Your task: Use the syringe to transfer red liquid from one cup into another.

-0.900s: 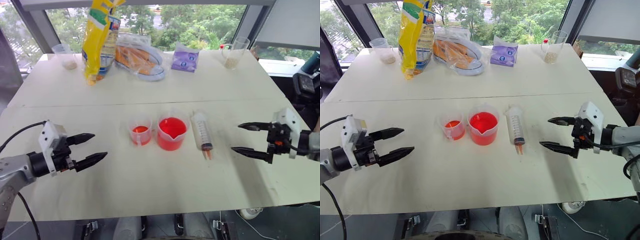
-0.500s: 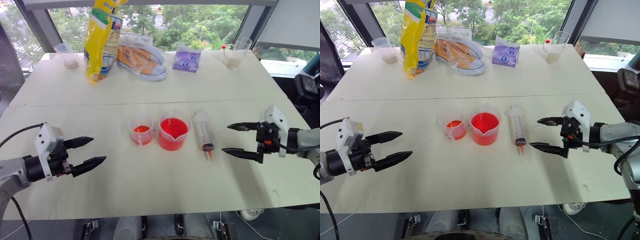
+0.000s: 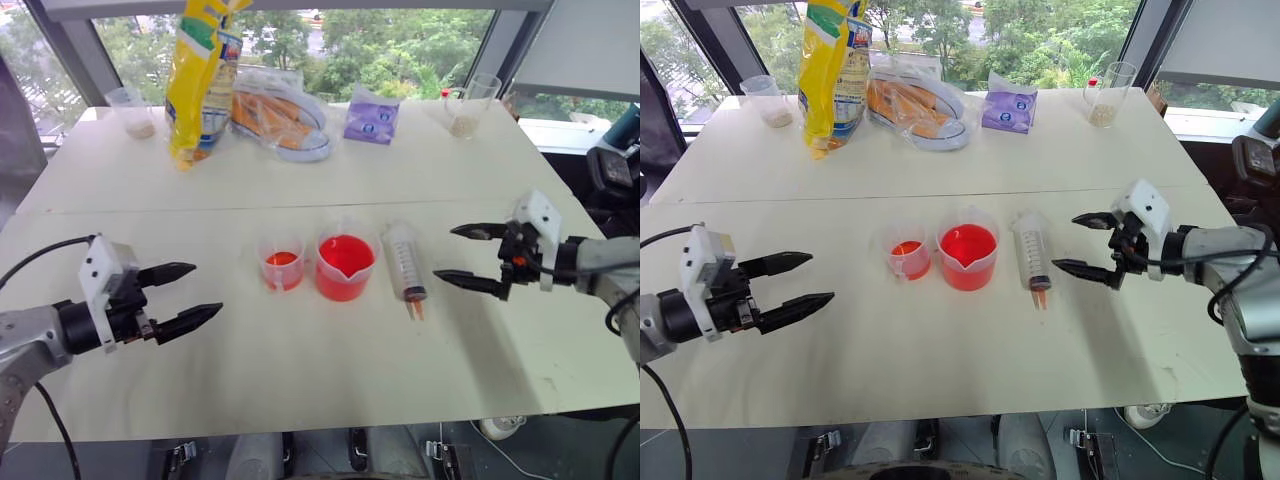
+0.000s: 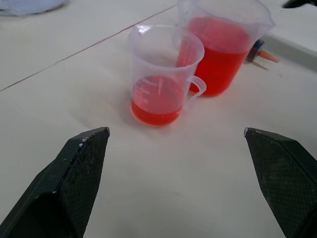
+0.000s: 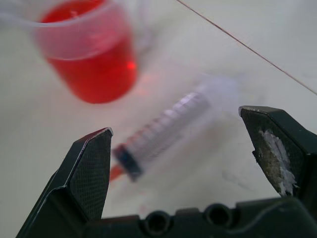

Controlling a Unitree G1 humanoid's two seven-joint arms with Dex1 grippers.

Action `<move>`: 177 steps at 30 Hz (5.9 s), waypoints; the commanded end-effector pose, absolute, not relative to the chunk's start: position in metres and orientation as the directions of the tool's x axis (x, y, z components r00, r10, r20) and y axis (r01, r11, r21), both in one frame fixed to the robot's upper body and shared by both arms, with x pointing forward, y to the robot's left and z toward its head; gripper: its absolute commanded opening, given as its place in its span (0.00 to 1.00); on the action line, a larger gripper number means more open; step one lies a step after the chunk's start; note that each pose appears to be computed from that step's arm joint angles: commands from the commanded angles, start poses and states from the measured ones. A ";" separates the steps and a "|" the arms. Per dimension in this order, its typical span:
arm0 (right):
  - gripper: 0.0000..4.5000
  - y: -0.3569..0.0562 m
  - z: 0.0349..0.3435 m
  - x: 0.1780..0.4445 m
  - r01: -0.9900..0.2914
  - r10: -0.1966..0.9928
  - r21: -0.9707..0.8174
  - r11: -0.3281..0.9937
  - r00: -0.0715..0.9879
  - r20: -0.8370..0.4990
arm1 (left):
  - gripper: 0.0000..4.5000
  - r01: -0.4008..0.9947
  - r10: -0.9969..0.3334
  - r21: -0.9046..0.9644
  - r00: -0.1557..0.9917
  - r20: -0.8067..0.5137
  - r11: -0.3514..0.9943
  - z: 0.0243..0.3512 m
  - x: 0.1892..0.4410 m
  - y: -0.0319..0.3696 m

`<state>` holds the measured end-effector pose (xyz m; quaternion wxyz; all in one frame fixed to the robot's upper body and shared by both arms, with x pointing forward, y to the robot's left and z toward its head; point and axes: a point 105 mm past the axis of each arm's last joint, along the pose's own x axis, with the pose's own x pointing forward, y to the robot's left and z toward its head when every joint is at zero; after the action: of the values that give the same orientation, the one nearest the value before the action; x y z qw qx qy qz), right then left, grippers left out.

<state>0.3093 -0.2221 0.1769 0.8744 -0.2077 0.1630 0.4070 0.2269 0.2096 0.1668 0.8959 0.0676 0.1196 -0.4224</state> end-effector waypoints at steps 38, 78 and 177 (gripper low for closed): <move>0.89 -0.157 0.115 0.379 -0.441 0.070 -0.128 0.888 0.406 -0.911 | 1.00 0.735 -0.700 0.120 0.674 -0.237 0.667 0.165 0.228 0.202; 0.32 -0.109 0.353 0.313 -0.805 0.797 -0.137 0.577 0.517 0.313 | 1.00 0.840 -0.853 0.171 0.521 0.009 0.515 0.283 0.266 0.188; 0.32 -0.049 0.201 0.296 -0.895 0.898 -0.146 0.422 0.389 0.208 | 0.01 0.951 -0.967 0.174 0.246 0.065 0.254 0.305 0.308 0.075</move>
<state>0.3066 -0.0608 0.1903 0.8552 0.0100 -0.1106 0.5063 0.3122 0.0657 0.2882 0.7805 0.0296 -0.0356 -0.6235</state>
